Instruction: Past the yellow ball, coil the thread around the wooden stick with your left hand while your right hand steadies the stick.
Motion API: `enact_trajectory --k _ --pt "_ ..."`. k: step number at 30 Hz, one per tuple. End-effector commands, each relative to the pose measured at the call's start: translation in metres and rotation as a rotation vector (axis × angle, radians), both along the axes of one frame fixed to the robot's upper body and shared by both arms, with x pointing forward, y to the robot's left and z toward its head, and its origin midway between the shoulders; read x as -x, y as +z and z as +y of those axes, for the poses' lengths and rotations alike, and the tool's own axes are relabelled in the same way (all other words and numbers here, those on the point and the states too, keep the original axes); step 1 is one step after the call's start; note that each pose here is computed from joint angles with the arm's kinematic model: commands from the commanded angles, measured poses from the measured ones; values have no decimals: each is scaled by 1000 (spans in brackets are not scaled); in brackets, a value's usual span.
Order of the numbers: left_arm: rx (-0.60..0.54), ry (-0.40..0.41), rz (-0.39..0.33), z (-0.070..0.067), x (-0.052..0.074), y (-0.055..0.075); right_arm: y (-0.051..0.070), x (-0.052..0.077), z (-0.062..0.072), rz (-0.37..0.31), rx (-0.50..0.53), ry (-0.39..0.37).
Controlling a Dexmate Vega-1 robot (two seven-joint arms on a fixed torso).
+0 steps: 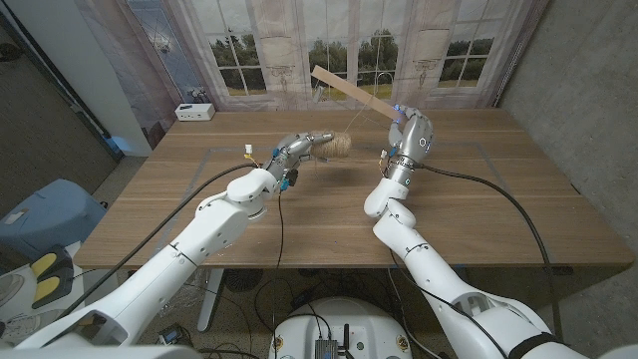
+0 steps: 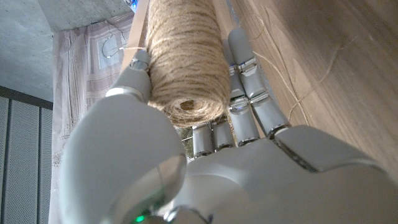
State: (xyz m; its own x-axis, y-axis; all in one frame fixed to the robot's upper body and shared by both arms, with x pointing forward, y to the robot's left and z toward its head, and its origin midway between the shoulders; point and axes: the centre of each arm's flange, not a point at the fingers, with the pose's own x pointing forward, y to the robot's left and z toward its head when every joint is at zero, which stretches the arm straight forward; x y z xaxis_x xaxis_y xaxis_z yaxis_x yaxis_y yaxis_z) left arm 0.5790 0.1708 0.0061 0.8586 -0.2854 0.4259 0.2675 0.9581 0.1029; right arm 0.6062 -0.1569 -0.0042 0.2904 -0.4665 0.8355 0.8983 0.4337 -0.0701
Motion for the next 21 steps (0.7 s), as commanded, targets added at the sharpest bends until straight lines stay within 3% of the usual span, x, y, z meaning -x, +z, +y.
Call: enact_trajectory --k 1,11,21 --pt "67 81 46 25 -2 -10 -8 4 -9 -48 -63 46" --pt "109 189 28 57 2 -3 -19 13 -17 -121 -87 134" --pt "123 224 29 80 -2 17 -23 26 -14 -195 42 189"
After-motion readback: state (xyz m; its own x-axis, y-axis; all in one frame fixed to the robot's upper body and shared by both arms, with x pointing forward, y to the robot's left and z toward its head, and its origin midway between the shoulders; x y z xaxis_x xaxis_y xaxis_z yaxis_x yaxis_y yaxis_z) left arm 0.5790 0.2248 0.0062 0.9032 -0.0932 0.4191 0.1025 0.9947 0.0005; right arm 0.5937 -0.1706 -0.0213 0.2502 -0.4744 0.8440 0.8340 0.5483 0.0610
